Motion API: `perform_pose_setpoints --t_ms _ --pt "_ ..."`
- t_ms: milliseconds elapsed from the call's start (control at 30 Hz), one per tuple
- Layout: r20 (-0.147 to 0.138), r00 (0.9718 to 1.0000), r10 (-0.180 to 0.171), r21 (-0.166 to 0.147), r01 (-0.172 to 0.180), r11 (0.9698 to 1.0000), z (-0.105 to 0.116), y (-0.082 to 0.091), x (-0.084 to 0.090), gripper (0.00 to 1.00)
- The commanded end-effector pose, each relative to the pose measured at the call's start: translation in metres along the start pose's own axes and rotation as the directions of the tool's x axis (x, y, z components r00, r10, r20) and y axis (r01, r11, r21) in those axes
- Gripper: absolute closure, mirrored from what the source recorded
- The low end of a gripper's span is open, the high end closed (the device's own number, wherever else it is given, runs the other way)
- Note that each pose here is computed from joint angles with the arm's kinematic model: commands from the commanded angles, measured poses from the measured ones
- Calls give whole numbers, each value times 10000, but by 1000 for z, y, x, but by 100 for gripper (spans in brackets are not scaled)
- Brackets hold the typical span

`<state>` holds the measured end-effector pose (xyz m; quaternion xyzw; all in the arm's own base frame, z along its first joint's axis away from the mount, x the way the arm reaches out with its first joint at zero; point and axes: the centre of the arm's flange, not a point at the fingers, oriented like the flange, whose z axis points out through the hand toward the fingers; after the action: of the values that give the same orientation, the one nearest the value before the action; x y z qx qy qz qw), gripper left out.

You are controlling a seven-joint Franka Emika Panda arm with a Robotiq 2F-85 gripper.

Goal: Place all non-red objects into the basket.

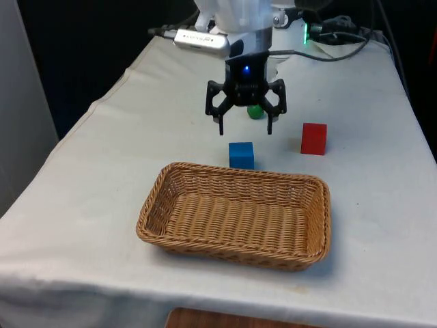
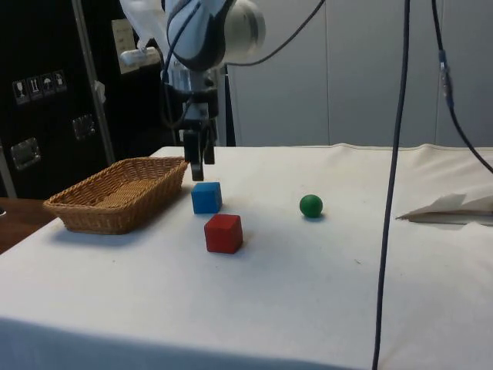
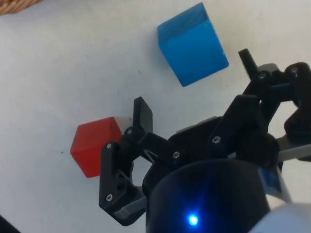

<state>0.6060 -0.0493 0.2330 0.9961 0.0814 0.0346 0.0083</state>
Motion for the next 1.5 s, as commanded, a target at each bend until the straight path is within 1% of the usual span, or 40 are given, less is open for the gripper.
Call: perform_pose_setpoints --t_ms 0,33,67,267,300,333,367,400,600,633,667,867,900,933,967,1267,1300,1467 --pt "-134 9999 -22 41 22 10000 4 -2 0 0" --pt "10 10000 6 -15 -6 10000 3 0 0 0" --pt "-135 9999 -7 22 7 10000 7 -1 0 0" --pt "-150 9999 14 -109 -16 9999 22 -2 -1 0" --pt "-148 9999 12 -128 -14 9999 25 -2 -1 0" --pt "-7 10000 34 -201 -34 9998 24 -1 -2 0" --pt "-144 9999 10 -153 -12 9999 28 -2 -1 0" --pt "-161 9999 14 -178 -17 9998 29 -2 -1 0" --pt "-187 9998 16 -331 -22 9994 44 -3 -2 0" --pt "-48 10000 14 -411 -16 9992 44 -2 -3 0" --pt "-183 9998 5 -349 -12 9994 46 -3 -3 0" --pt "-205 9998 -29 -489 19 9988 56 -3 -4 0" --pt "-210 9998 -39 -509 29 9987 57 -3 -4 0" --pt "-98 9999 -34 -567 28 9984 55 -3 -4 0" --pt "-201 9998 -31 -508 21 9987 57 -3 -4 0" --pt "-95 9999 -48 -579 43 9983 57 -3 -4 0" --pt "-128 9999 -47 -553 40 9985 56 -3 -4 0" --pt "-118 9999 -31 -574 24 9983 56 -2 -4 0"
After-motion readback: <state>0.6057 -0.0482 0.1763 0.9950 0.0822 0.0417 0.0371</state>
